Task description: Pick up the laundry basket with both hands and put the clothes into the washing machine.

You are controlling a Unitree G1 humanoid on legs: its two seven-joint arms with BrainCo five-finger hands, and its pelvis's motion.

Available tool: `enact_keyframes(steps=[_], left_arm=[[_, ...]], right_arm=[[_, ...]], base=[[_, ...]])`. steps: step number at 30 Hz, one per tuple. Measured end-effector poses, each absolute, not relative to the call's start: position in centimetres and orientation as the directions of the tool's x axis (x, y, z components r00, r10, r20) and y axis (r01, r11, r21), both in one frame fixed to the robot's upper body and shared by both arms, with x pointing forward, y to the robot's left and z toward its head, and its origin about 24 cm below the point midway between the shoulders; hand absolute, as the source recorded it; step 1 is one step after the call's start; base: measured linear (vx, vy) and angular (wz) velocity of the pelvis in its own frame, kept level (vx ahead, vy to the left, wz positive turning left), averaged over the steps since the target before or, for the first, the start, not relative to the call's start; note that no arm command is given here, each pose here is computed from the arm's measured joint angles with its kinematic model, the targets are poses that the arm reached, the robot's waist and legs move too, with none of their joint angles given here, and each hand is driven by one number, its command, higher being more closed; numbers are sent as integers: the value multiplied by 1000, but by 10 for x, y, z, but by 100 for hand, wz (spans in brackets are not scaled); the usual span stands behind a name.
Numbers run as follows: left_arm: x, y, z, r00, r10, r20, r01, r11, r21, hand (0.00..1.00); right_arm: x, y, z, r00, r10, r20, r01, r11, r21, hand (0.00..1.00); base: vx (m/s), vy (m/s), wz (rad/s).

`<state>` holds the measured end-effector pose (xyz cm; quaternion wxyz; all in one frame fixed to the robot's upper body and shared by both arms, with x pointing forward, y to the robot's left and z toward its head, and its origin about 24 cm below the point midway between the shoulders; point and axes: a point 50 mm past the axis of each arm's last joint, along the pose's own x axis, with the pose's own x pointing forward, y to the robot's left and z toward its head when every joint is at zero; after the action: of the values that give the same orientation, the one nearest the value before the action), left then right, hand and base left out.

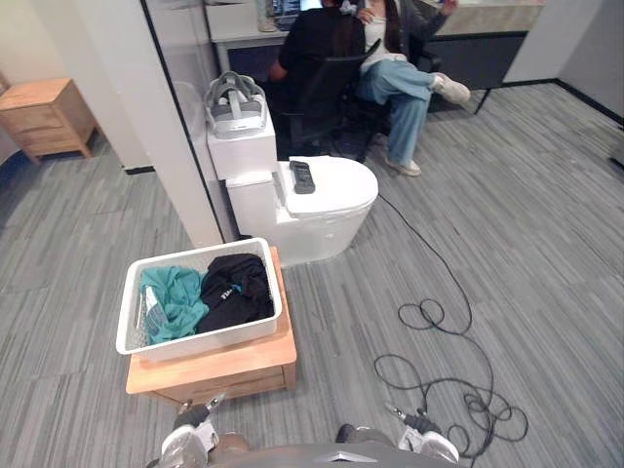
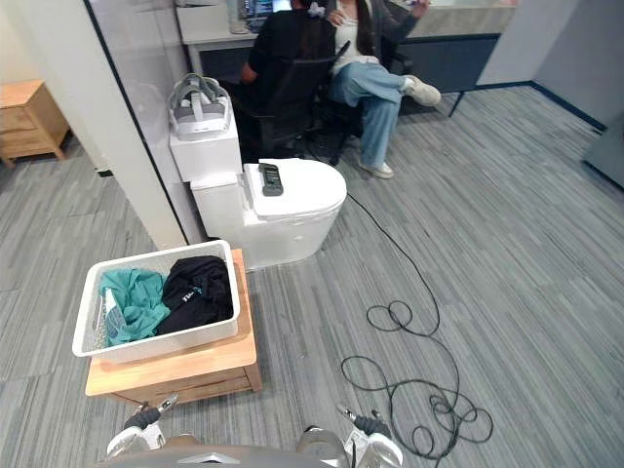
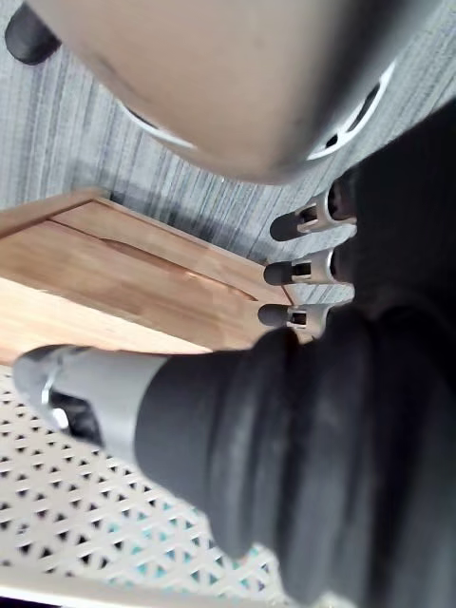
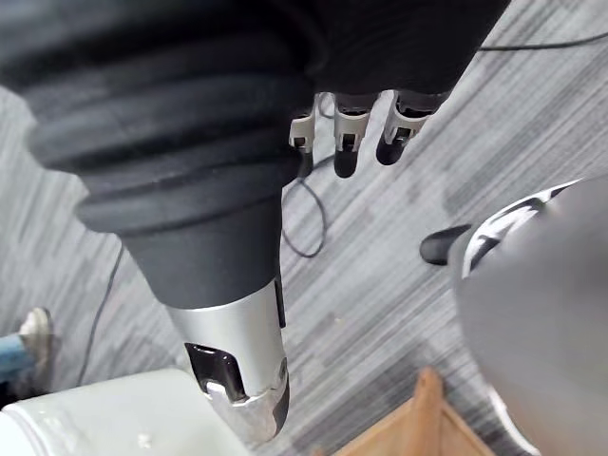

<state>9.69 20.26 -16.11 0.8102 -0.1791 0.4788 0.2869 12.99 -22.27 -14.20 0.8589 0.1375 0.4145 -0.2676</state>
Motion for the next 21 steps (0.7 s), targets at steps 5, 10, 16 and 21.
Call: enact_keyframes(steps=[5, 10, 16, 21], left_arm=[[140, 216, -131, 560, 381, -736, -631, 771, -81, 0], [170, 244, -81, 756, 414, -507, -541, 831, -128, 0], [199, 246, -28, 867, 431, -251, -486, 843, -232, 0], [197, 255, -22, 856, 465, -225, -511, 827, -235, 0]], right_arm=[[173, -244, -84, 732, -450, -511, 555, 830, 64, 0], [195, -219, -54, 843, -383, -378, 458, 879, 131, 0], [218, -219, 7, 941, -322, -102, 328, 943, 51, 0], [225, -216, 30, 978, -210, -2, 209, 976, -60, 0]], base=[[28, 420, -19], [37, 259, 4], [-29, 0, -16], [23, -39, -12]])
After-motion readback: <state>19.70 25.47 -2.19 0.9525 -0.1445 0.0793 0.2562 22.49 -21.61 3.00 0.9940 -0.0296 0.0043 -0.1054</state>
